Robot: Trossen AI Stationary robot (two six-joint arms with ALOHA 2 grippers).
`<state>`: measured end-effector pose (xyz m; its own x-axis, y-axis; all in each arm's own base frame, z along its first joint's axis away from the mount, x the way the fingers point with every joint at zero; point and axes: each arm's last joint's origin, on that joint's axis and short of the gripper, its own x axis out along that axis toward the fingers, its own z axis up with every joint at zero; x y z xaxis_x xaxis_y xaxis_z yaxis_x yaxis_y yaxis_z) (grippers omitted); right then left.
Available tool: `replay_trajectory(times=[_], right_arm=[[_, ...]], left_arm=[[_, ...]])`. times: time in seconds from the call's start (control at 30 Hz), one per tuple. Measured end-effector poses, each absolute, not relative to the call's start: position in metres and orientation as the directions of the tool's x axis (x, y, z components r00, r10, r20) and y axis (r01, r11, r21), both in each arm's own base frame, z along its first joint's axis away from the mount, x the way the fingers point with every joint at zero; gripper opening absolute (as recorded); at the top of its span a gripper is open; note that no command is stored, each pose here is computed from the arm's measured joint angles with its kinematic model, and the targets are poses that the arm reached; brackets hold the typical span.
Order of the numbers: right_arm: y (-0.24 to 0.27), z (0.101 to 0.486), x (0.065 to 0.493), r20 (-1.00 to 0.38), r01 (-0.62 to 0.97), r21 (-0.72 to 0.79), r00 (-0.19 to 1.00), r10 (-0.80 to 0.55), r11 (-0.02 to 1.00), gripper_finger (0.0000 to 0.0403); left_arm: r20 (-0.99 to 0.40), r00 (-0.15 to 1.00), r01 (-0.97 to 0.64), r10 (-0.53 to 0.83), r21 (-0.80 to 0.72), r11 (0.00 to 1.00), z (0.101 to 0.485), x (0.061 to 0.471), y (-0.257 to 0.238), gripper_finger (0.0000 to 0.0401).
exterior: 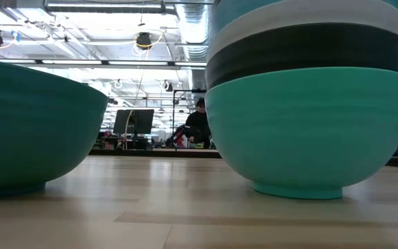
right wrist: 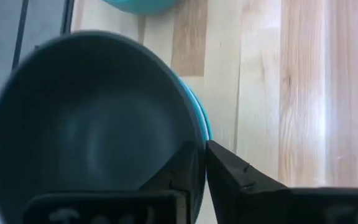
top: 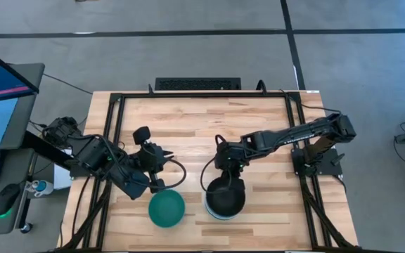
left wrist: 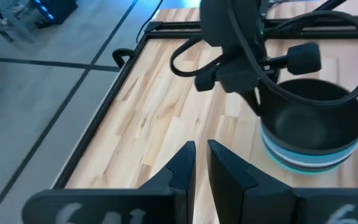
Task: Nest bowls inside each other
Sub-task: Stack the black bowl on the blue bowl, then stack the green bowl on the black bowl
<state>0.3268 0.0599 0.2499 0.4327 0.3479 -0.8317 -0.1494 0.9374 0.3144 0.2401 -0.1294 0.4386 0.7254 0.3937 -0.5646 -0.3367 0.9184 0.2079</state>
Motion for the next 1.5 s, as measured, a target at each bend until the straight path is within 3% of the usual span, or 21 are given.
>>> replay_trajectory(times=[0.2, 0.5, 0.67, 0.8, 1.07, 1.23, 1.5], right_arm=[[0.061, 0.271, 0.331, -0.819, -0.164, 0.312, 0.453, 0.352, 0.936, 0.0068], [0.083, 0.302, 0.321, -0.842, -0.234, 0.309, 0.383, 0.38, 0.922, 0.0073], [0.104, 0.308, 0.31, -0.857, -0.287, 0.309, 0.33, 0.396, 0.907, 0.0073], [0.119, 0.311, 0.299, -0.87, -0.324, 0.273, 0.319, 0.376, 0.906, 0.0073], [0.118, 0.369, 0.246, -0.788, -0.282, 0.138, 0.549, 0.278, 0.949, 0.0072], [0.116, 0.404, 0.208, -0.608, -0.193, 0.035, 0.775, 0.174, 0.981, 0.0072], [0.123, 0.377, 0.178, -0.618, -0.13, -0.005, 0.78, 0.099, 0.991, 0.0071]], left_arm=[[-0.563, 0.75, -0.322, 0.346, 0.146, 0.935, 0.441, 0.243, -0.132, 0.0032], [-0.585, 0.745, -0.326, 0.32, 0.1, 0.94, 0.438, 0.244, -0.133, 0.0032], [-0.699, 0.663, -0.315, 0.267, 0.063, 0.947, 0.402, 0.253, -0.136, 0.0032], [-0.71, 0.671, -0.296, 0.212, 0.005, 0.955, 0.362, 0.269, -0.147, 0.0032], [-0.685, 0.714, -0.299, 0.145, -0.112, 0.948, 0.308, 0.283, -0.156, 0.0032], [-0.61, 0.784, -0.294, 0.115, -0.201, 0.934, 0.298, 0.289, -0.162, 0.0032], [-0.599, 0.792, -0.345, 0.113, -0.289, 0.893, 0.27, 0.282, -0.169, 0.0032]])
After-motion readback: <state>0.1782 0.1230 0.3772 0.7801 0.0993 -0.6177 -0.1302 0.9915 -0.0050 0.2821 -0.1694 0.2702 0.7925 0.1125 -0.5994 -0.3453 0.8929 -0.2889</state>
